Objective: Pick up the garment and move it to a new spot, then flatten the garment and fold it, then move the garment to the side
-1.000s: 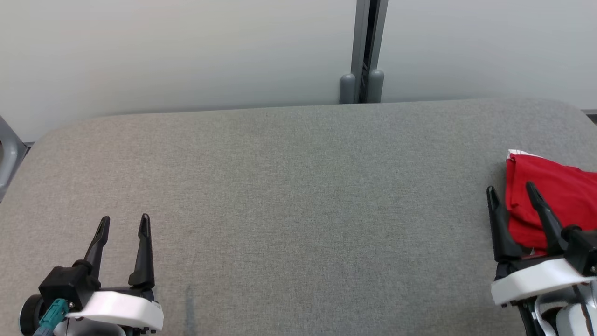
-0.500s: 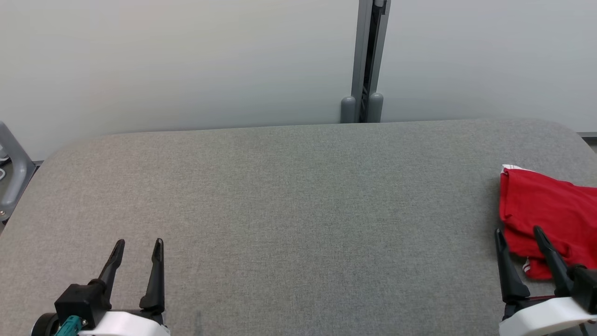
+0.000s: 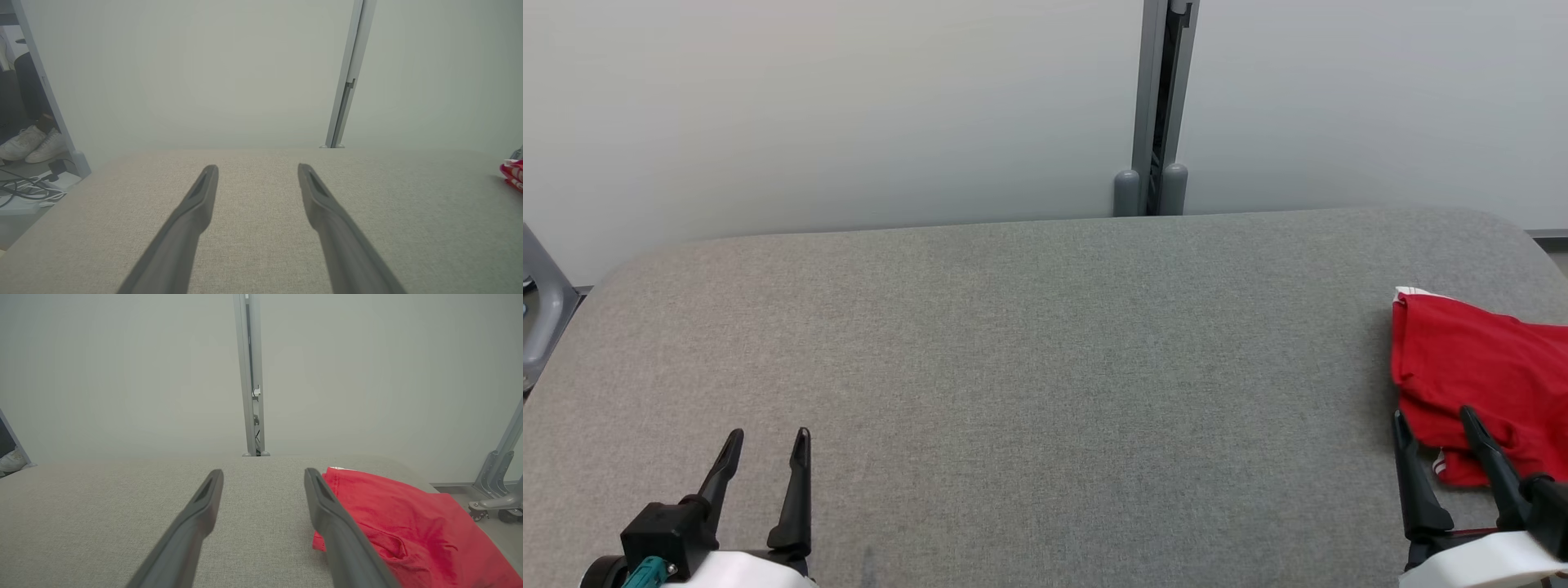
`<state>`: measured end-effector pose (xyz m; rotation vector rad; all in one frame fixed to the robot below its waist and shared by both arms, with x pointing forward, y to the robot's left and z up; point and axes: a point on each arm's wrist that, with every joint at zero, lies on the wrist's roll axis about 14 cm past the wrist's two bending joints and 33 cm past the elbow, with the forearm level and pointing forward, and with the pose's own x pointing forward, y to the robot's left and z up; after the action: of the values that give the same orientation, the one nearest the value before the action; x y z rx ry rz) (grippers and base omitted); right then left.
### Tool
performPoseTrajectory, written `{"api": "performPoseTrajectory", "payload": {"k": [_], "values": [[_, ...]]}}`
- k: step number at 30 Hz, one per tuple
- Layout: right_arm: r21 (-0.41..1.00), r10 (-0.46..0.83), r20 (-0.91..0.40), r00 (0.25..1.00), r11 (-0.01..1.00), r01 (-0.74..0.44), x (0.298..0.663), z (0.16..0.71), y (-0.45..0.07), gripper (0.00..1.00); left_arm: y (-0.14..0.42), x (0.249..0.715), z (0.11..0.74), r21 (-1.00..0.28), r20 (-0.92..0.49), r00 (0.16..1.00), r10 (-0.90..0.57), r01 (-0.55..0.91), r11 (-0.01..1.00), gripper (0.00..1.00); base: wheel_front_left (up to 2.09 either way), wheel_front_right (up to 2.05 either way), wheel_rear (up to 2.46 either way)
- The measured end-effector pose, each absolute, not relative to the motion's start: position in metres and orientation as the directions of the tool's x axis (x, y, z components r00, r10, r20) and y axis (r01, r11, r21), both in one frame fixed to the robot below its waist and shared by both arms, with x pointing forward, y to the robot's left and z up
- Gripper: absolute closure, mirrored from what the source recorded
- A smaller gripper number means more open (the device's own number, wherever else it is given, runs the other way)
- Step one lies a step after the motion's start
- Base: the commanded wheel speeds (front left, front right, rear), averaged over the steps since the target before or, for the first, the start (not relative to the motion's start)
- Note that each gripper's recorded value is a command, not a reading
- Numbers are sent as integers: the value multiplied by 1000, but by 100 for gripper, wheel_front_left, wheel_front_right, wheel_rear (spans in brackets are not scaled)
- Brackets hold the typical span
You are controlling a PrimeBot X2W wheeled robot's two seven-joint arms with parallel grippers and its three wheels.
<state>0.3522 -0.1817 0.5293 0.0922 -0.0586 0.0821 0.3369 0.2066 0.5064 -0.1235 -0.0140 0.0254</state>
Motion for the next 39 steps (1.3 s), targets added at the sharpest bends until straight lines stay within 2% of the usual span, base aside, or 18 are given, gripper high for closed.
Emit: {"api": "performPoseTrajectory", "payload": {"k": [18, 19, 24, 39], "values": [[104, 79, 66, 995, 991, -85, 353, 529, -179, 0, 209, 336, 503, -120, -3, 1000, 25, -26, 992, 0, 0, 0, 0], [107, 78, 57, 995, 991, -84, 353, 526, -179, 100, 208, 335, 500, -124, -13, 1000, 26, -28, 992, 100, 0, 0, 0], [143, 69, -16, 997, 987, -66, 348, 504, -178, 100, 199, 323, 474, -167, -89, 996, 24, -38, 985, 100, 0, 0, 0], [373, -1, -101, 995, 927, 39, 357, 492, -204, 100, 186, 332, 475, -411, -93, 996, 10, -48, 910, 100, 0, 0, 0]]}}
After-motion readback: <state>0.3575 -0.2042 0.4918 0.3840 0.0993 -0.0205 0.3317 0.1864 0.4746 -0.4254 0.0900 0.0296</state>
